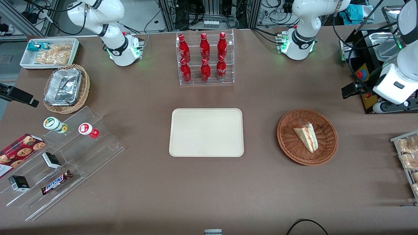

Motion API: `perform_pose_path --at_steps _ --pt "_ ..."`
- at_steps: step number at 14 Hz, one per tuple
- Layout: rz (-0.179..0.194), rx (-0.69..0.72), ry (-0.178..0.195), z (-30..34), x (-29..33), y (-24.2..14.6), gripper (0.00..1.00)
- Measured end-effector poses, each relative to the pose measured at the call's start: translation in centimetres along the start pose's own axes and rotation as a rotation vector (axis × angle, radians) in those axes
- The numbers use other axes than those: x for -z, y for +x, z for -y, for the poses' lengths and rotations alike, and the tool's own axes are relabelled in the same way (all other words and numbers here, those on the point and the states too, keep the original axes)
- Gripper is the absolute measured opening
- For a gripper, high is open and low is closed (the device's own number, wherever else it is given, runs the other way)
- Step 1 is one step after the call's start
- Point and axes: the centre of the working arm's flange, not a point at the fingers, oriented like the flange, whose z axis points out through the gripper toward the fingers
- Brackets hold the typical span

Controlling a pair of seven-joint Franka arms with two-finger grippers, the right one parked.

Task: Place sandwich from basket to tray
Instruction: 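Lower the open left gripper over the sandwich in the wicker basket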

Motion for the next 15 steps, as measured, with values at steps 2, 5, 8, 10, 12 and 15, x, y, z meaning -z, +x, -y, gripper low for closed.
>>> perform_pose_path --at_steps 2,5,8,10,12,15 --pt "-0.001 -0.005 0.0 -0.2 0.0 0.0 1.0" --pt "-0.002 -0.005 -0.001 -0.2 -0.1 0.1 1.0" --pt "0.051 0.021 -0.011 1.2 -3.5 2.5 1.0" --pt "0.115 0.055 -0.04 3.2 -8.9 5.9 1.0" --pt "0.162 0.094 -0.068 4.1 -15.6 9.5 1.0" --pt "0.161 0.253 -0.162 4.2 -23.1 13.0 1.0"
